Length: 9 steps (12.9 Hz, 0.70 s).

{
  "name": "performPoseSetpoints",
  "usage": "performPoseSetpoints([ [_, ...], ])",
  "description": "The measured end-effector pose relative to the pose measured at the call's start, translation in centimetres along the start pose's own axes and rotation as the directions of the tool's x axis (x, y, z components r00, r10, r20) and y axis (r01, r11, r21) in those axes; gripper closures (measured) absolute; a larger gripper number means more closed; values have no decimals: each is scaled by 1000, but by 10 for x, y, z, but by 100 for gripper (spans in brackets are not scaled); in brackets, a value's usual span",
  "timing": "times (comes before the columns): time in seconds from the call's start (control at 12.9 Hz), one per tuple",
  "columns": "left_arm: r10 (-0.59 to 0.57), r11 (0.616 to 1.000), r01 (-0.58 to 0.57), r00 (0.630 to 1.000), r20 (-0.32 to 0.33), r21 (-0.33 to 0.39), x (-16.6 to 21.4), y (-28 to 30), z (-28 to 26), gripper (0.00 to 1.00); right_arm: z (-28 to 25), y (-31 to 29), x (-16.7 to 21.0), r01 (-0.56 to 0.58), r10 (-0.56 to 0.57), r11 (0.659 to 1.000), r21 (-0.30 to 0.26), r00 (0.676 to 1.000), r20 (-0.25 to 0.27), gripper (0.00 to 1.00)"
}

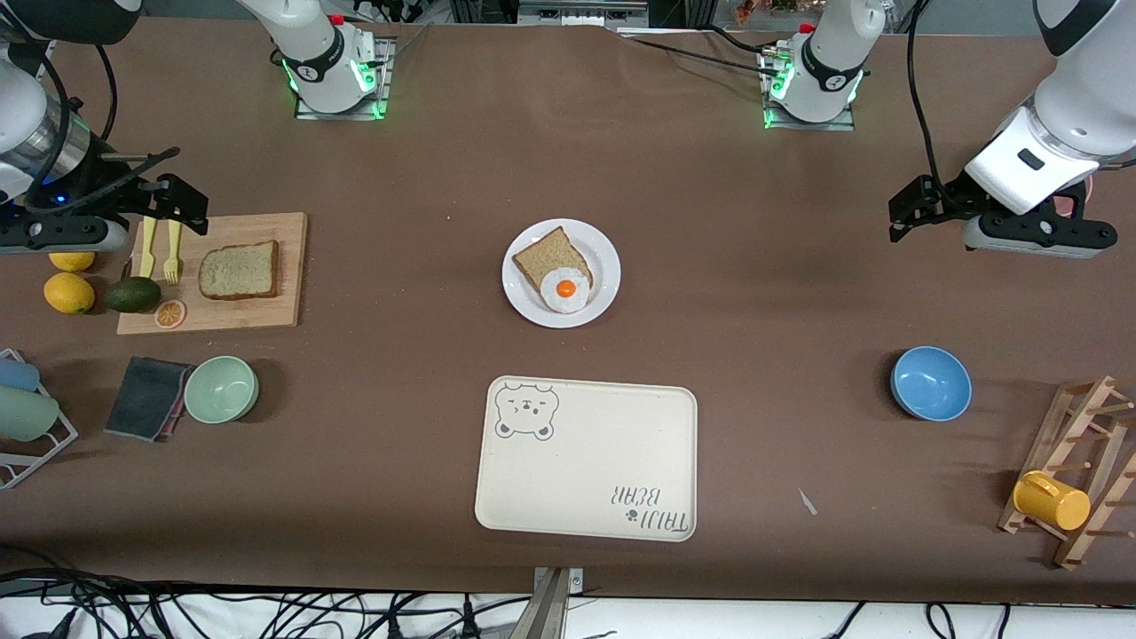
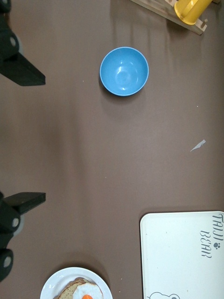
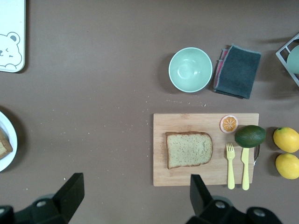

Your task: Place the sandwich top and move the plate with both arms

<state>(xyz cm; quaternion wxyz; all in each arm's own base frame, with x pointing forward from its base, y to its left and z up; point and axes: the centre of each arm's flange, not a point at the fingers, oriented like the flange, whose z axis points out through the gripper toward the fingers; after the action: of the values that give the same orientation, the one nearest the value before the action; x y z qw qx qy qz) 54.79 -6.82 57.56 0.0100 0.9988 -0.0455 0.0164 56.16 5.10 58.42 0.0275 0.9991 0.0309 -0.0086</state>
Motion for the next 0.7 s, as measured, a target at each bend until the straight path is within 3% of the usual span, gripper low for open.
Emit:
performPoseSetpoints([
  [0.7, 9, 1000, -9, 1000, 0, 0, 0, 5, 0, 0, 0, 0, 0, 0, 0, 1000, 0, 1000, 0, 0],
])
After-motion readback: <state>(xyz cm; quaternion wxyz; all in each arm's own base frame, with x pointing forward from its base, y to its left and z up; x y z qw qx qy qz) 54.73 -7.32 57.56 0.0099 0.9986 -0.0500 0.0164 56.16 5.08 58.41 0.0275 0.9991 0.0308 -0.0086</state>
